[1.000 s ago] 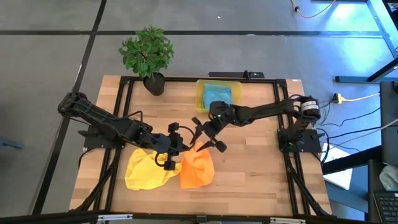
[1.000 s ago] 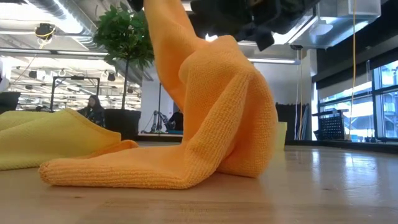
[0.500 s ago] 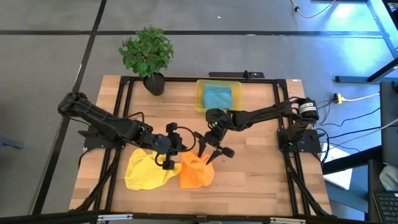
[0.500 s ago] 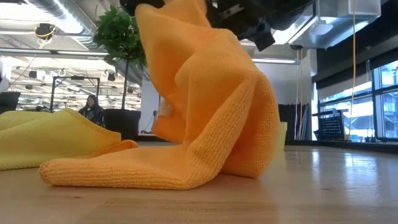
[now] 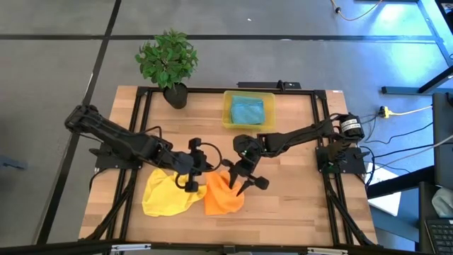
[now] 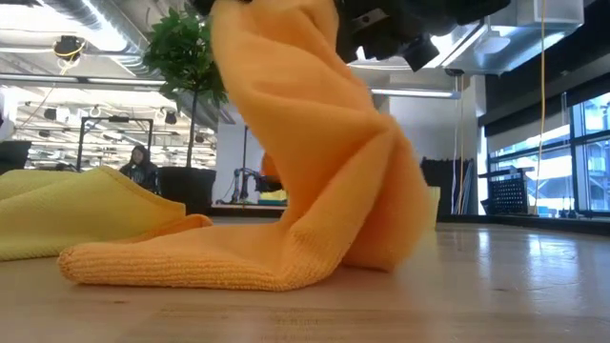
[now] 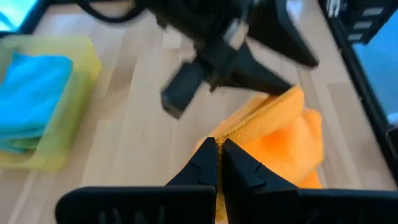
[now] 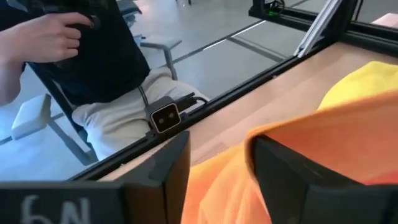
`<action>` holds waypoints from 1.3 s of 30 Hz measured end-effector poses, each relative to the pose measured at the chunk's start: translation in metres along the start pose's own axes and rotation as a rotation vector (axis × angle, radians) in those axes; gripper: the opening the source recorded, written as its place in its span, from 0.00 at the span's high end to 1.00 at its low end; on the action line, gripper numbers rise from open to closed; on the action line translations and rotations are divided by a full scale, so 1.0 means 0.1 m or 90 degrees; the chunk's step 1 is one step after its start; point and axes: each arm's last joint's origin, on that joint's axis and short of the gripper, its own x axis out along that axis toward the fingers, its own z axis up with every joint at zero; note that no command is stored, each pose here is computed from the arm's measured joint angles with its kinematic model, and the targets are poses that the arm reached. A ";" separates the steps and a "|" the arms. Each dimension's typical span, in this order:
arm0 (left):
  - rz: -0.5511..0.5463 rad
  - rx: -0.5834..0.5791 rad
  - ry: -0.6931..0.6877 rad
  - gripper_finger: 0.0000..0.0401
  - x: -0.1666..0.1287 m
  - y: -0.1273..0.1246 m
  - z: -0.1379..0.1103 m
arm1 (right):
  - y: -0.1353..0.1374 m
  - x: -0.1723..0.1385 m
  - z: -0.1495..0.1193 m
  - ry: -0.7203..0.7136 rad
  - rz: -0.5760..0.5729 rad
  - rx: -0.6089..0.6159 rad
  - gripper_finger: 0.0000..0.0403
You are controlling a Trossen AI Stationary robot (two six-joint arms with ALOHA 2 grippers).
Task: Fold microfiber towels
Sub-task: Fold the orange microfiber towel
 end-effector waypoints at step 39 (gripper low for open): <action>0.292 0.077 -0.060 1.00 -0.49 0.12 0.43 | 0.91 -1.00 0.80 0.149 -0.472 -0.072 0.99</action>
